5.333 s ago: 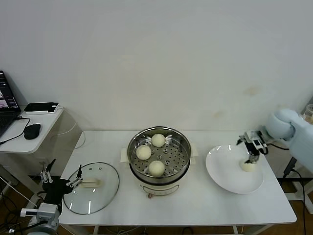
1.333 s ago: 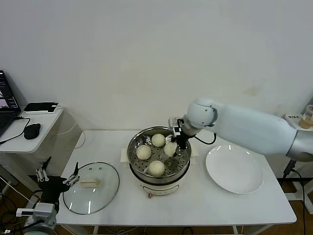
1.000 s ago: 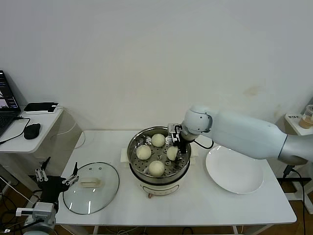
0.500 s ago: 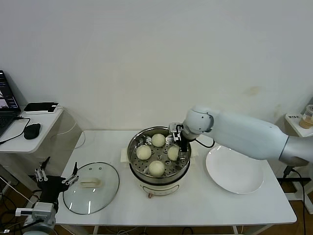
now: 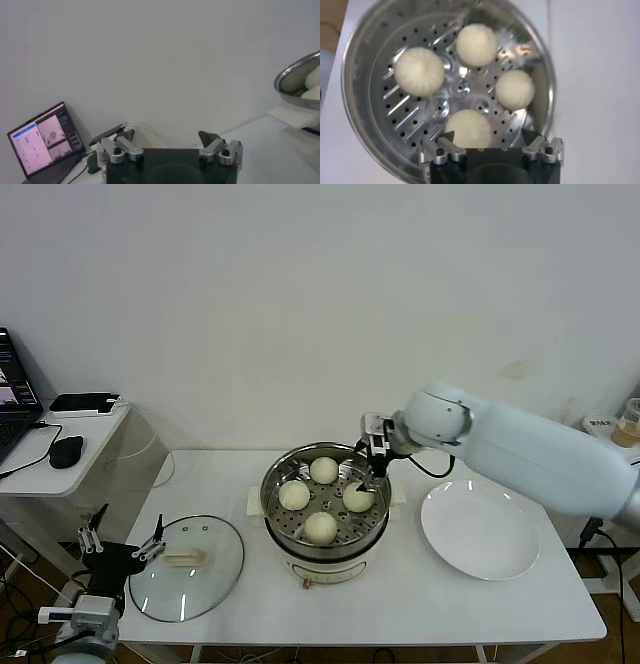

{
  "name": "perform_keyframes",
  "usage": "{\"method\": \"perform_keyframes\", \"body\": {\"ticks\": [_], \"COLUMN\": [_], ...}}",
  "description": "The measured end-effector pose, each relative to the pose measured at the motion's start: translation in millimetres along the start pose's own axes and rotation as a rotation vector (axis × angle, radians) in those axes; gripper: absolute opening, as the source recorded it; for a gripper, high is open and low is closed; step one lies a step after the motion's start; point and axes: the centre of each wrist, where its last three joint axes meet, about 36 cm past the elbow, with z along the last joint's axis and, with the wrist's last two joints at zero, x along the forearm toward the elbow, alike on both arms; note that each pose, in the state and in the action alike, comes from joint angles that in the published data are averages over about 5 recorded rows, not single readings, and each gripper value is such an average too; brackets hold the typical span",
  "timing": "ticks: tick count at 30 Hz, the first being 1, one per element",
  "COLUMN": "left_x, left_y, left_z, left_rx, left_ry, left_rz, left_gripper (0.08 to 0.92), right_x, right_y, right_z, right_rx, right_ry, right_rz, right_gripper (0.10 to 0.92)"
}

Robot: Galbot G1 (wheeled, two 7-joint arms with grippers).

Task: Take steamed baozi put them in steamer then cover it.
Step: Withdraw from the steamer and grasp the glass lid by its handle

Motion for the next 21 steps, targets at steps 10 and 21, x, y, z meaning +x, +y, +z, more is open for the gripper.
{"method": "perform_keyframes", "body": {"ticks": [10,21], "left_x": [-1.9,-8.9], "left_y": [-8.9,-25.3], "left_z": [9.2,26.5], "left_rx": [0.017,-0.021], "left_ry": [0.003,-0.003], "left_rz": [-0.002,0.004], "left_gripper": [0.823,0.823], "right_x": [-1.2,-20.8], "right_y": [65.9,167.8], "right_z": [48.2,135.8], "right_rx": [-0.074,-0.427], "right_ry": [-0.339,-0.663], "right_rz": [0.386,0.805], "right_gripper": [0.823,0.823]}}
